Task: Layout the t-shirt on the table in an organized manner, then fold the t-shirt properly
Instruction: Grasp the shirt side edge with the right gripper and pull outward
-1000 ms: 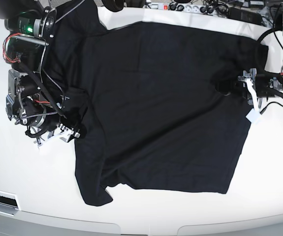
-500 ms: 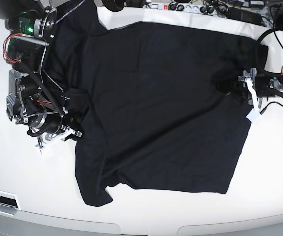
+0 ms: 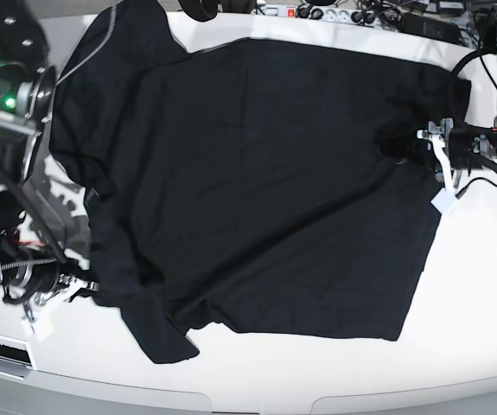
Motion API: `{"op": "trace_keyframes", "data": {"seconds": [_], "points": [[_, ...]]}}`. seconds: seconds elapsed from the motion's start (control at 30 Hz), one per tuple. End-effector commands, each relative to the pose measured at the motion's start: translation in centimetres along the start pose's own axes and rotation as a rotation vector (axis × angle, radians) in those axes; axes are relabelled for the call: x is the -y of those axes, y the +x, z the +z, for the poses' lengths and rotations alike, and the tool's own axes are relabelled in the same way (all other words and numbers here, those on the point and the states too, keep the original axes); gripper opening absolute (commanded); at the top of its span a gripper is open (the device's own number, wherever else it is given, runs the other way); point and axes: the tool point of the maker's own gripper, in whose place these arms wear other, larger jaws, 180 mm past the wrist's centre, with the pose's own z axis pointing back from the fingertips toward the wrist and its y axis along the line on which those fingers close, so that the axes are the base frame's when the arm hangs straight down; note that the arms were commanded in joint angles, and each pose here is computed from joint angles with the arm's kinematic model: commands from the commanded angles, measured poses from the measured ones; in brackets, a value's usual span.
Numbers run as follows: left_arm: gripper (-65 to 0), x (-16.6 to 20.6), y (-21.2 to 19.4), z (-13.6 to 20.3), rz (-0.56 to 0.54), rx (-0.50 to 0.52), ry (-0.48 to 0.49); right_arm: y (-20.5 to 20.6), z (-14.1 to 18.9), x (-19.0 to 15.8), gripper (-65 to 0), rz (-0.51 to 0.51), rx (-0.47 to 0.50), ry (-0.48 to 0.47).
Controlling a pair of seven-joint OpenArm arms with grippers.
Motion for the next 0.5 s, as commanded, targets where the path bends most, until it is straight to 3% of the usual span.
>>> {"op": "trace_keyframes", "data": {"seconds": [0.0,0.27,0.47], "points": [[-65.0,0.0,1.7,0.9,-0.028,0.046,0.002,3.3,1.1,0.4,-65.0,0.057,0.068,-0.029],[-65.0,0.0,1.7,0.9,-0.028,0.045,0.002,3.6,-0.1,2.2,-65.0,0.355,-0.017,-0.276],[-65.0,0.0,1.6,1.0,-0.029,0.04,0.004,4.5,0.5,5.0,-65.0,0.459,-0.017,-0.535]]}}
